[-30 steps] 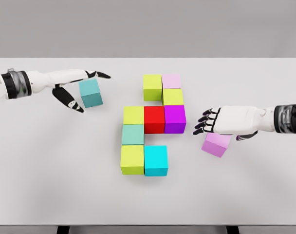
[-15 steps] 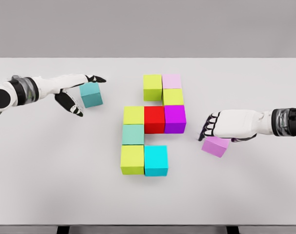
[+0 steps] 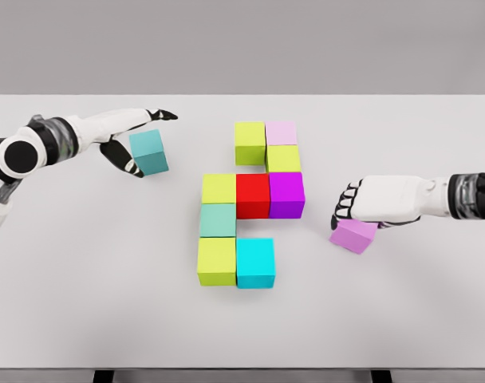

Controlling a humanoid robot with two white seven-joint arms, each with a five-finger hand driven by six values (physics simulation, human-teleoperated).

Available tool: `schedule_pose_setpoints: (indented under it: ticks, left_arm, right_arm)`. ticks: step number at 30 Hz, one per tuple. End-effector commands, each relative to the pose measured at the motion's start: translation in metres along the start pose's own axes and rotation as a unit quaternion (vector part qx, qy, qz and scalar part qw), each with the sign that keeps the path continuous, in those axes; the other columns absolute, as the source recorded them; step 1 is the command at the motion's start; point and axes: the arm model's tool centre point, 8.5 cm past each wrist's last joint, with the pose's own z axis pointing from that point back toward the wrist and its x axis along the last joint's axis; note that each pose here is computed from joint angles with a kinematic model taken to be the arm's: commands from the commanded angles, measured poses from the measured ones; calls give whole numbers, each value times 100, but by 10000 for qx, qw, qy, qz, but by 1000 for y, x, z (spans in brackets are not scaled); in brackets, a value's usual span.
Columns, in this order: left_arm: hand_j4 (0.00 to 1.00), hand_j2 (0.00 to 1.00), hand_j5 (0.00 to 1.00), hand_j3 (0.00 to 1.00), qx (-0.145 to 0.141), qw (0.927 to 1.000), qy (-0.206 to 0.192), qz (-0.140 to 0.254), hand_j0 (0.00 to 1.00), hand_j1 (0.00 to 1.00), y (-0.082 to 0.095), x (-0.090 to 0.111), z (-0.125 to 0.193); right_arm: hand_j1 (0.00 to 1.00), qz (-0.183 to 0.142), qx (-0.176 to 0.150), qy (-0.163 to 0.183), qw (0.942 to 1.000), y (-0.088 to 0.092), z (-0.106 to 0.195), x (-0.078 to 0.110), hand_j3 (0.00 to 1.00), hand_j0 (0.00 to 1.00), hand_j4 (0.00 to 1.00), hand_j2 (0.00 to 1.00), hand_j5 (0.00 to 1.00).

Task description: Assemble the squares on the desktop into the number 2

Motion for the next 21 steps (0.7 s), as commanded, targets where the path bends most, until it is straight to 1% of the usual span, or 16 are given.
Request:
schedule_pose_setpoints:
  ticks: [1,2,4,6,8,9,11,13,14,15,18,21]
  left_arm:
    - [100,100,100,100,-35,10000,16,37,100,100,-3,-4,-4]
    - [100,100,100,100,-72,10000,11,68,100,100,-5,-9,-8]
    - [100,100,100,100,-105,9998,-165,81,100,100,-9,-9,-16]
    - [100,100,100,100,-129,9997,-176,149,100,100,-11,-10,-18]
    - [100,100,100,100,-97,9996,-204,143,100,100,-8,-10,-18]
    - [100,100,100,100,-92,9996,-201,163,100,100,-7,-12,-19]
    - [100,100,100,100,-110,9993,-239,270,100,100,-7,-17,-21]
    - [100,100,100,100,-137,9991,-179,353,100,100,-9,-23,-23]
    - [100,100,100,100,-143,9991,-136,384,100,100,-10,-27,-23]
    - [100,100,100,100,-142,9990,-112,397,100,100,-10,-29,-23]
    - [100,100,100,100,-173,9987,-4,486,100,100,-12,-37,-26]
    - [100,100,100,100,-190,9984,23,534,100,100,-13,-39,-29]
  right_arm:
    - [58,25,-70,-63,10000,-5,2,5,58,58,58,58,58]
    - [58,73,-63,-76,9999,-7,4,7,58,58,58,58,58]
    - [58,13,-135,-131,9998,-10,9,8,58,58,58,58,58]
    - [59,33,-144,-129,9998,-12,14,9,59,59,59,59,59]
    - [59,51,-154,-118,9998,-14,14,9,59,59,59,59,59]
    - [59,94,-129,-49,9999,-16,20,6,59,59,59,59,59]
    - [59,92,-113,-73,9999,-15,19,7,59,59,59,59,59]
    - [59,228,-24,-260,9994,-22,7,12,59,59,59,59,59]
    - [59,293,92,-396,9987,-22,-1,16,59,59,59,59,59]
    - [59,312,113,-432,9985,-23,-3,17,59,59,59,59,59]
    - [60,332,119,-432,9984,-24,-3,17,60,60,60,60,60]
    - [60,303,98,-465,9984,-24,-3,18,60,60,60,60,60]
